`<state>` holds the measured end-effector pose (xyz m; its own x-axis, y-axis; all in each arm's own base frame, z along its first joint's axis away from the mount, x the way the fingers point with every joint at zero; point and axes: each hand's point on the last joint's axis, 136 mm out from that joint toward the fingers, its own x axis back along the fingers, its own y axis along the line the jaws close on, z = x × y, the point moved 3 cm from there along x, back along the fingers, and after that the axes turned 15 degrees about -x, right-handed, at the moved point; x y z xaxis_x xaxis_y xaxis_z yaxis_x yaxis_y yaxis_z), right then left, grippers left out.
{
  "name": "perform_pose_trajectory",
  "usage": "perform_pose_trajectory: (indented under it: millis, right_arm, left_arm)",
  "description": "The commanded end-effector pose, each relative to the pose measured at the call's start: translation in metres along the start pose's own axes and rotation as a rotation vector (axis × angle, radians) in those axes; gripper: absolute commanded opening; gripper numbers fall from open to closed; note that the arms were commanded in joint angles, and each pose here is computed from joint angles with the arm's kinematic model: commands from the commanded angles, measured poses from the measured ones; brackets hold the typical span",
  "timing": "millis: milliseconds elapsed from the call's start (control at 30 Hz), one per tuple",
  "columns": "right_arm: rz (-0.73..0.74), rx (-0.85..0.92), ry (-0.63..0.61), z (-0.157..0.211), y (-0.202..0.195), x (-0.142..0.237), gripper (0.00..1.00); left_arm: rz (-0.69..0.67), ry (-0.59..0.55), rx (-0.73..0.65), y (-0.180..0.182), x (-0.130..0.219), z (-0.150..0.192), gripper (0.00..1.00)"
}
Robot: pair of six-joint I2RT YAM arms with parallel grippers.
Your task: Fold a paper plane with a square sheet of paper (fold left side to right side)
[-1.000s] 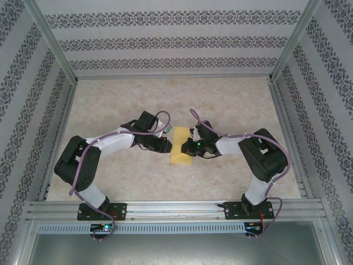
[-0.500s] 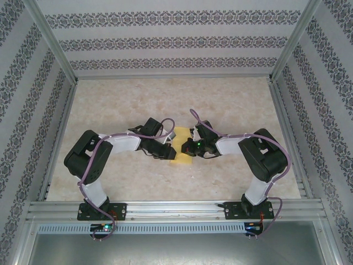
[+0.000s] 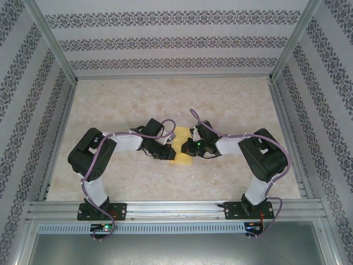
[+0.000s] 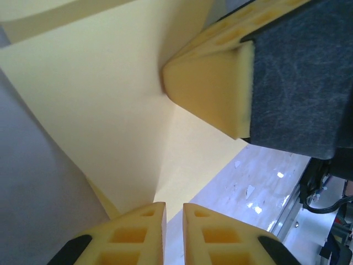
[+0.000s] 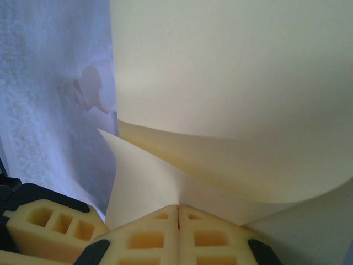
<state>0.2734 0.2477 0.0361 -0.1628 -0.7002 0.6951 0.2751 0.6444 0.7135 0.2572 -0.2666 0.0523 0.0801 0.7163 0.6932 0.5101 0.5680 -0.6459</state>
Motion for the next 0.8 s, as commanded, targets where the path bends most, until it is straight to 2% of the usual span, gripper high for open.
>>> perform_pose_trajectory:
  millis: [0, 600, 767]
  right_arm:
    - [0.11, -0.023, 0.03, 0.012, -0.03, -0.008, 0.0]
    - [0.101, -0.017, 0.036, 0.012, -0.027, -0.008, 0.0]
    - [0.048, 0.011, 0.032, 0.01, -0.01, -0.003, 0.0]
  left_arm:
    - [-0.016, 0.016, -0.025, 0.001, -0.003, 0.0, 0.15]
    - [-0.035, 0.05, -0.01, 0.01, -0.01, 0.008, 0.15]
    - [-0.04, 0.061, -0.004, 0.014, -0.013, 0.012, 0.15]
